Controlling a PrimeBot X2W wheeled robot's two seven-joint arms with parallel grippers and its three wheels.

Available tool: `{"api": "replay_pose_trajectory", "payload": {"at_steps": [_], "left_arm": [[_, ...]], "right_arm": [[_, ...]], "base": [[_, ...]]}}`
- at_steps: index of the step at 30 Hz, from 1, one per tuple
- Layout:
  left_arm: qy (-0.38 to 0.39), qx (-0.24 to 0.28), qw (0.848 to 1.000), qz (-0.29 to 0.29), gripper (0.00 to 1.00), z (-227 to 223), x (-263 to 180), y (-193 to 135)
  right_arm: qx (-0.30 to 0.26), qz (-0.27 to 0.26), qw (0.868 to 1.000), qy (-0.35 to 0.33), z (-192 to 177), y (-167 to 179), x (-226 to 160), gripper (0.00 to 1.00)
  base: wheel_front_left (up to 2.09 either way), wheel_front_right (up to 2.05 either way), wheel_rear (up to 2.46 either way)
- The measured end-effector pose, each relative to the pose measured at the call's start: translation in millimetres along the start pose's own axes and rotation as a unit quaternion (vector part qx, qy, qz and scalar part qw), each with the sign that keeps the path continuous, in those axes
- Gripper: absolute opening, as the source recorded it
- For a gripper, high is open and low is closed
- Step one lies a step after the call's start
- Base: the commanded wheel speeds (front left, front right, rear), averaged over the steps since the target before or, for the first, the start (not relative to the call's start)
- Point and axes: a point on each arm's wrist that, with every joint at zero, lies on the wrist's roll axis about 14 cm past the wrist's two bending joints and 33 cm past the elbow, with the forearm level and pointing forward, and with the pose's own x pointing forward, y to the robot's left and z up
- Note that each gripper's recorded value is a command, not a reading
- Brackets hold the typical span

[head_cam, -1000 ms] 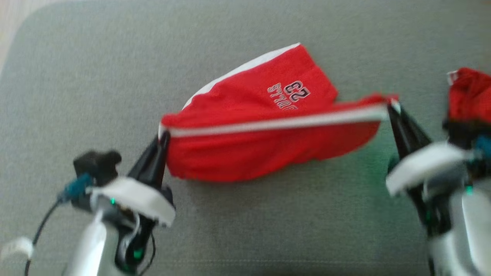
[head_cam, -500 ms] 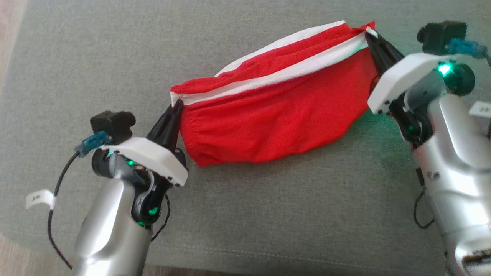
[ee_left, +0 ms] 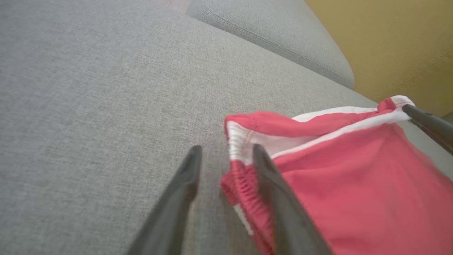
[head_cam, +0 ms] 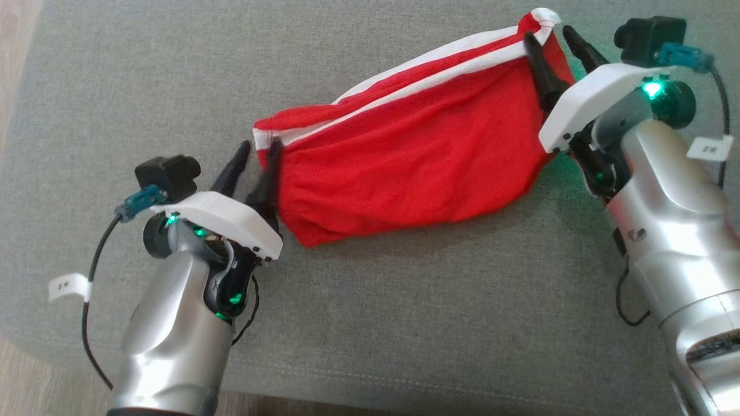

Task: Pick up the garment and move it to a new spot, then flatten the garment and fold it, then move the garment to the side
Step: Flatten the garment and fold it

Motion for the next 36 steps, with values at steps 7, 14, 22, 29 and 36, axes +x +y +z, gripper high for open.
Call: {"api": "replay_pose_trajectory", "payload": {"at_steps": [7, 14, 22, 29, 36], "left_arm": [[-0.059, 0.025, 0.998, 0.006, 1.0, 19, -2, -4], [-0.134, 0.078, 0.988, 0.01, 1.0, 50, -19, -17], [-0.166, 0.12, 0.979, 0.001, 1.0, 63, -43, -28], [-0.157, 0.131, 0.979, -0.005, 1.0, 61, -52, -30], [-0.138, 0.14, 0.98, -0.011, 1.0, 52, -59, -31]], "right_arm": [[-0.016, 0.003, 0.997, -0.081, 25, 2, -14, 1.0], [-0.033, -0.013, 0.988, -0.148, 41, -10, -51, 1.0], [-0.048, -0.047, 0.977, -0.202, 49, -22, -104, 1.0], [-0.041, -0.086, 0.976, -0.196, 29, -27, -149, 1.0], [-0.027, -0.104, 0.981, -0.163, 2, -10, -188, 1.0]], "base": [[0.0, 0.0, 0.0], [0.0, 0.0, 0.0], [0.0, 0.0, 0.0], [0.0, 0.0, 0.0], [0.0, 0.0, 0.0]]}}
